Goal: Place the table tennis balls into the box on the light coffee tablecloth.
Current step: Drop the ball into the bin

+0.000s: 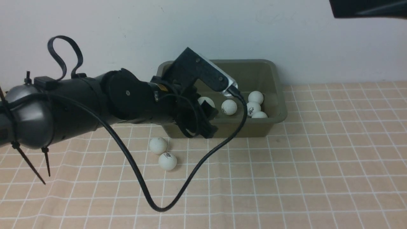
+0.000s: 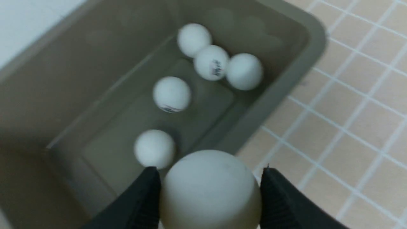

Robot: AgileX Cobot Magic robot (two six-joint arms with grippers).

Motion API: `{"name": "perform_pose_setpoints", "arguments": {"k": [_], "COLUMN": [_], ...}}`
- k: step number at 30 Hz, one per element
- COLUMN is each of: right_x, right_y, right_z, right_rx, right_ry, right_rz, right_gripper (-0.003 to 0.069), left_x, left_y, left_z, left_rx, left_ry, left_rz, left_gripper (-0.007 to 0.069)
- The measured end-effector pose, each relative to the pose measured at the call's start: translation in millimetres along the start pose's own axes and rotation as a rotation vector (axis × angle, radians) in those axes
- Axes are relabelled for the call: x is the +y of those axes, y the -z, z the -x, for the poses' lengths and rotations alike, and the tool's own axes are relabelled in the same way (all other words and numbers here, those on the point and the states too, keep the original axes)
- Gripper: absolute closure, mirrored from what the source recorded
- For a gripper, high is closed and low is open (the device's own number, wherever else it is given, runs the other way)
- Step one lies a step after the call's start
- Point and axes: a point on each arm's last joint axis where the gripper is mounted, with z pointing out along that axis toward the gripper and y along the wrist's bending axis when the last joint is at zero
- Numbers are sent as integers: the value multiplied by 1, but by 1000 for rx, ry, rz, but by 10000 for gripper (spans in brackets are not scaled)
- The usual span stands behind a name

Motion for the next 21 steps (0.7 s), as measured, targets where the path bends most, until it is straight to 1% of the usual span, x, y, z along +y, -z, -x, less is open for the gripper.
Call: {"name": "perform_pose_setpoints", "arguments": {"k": [5, 7, 9, 11, 13, 15, 18, 21], "right_x": [0, 0, 0, 0, 0, 0, 0, 0], "right_y": [0, 0, 0, 0, 0, 0, 0, 0], "right_z": [0, 0, 0, 0, 0, 0, 0, 0], "right_rx": [0, 0, 0, -1, -1, -1, -1, -1], "right_ry": [-1, -3, -4, -5, -6, -7, -8, -8], "right_rz": [0, 0, 0, 2, 2, 2, 2, 2], "right_gripper": [144, 144, 144, 144, 144, 144, 144, 144], "left_x": [28, 35, 44, 52, 55, 55, 54, 53], "left_y": [-19, -30, -46, -66, -74, -74, -56, -15], "left_z": [10, 12, 16, 16, 13, 12, 19, 36], "left_rx": [-15, -14, -19, -22, -12, 9, 28, 52], "left_ry": [-63, -79, -73, -31, -9, 8, 25, 40], "left_rz": [52, 62, 71, 76, 65, 29, -34, -125], "left_gripper": [297, 258, 179, 120, 106, 115, 150, 207]}}
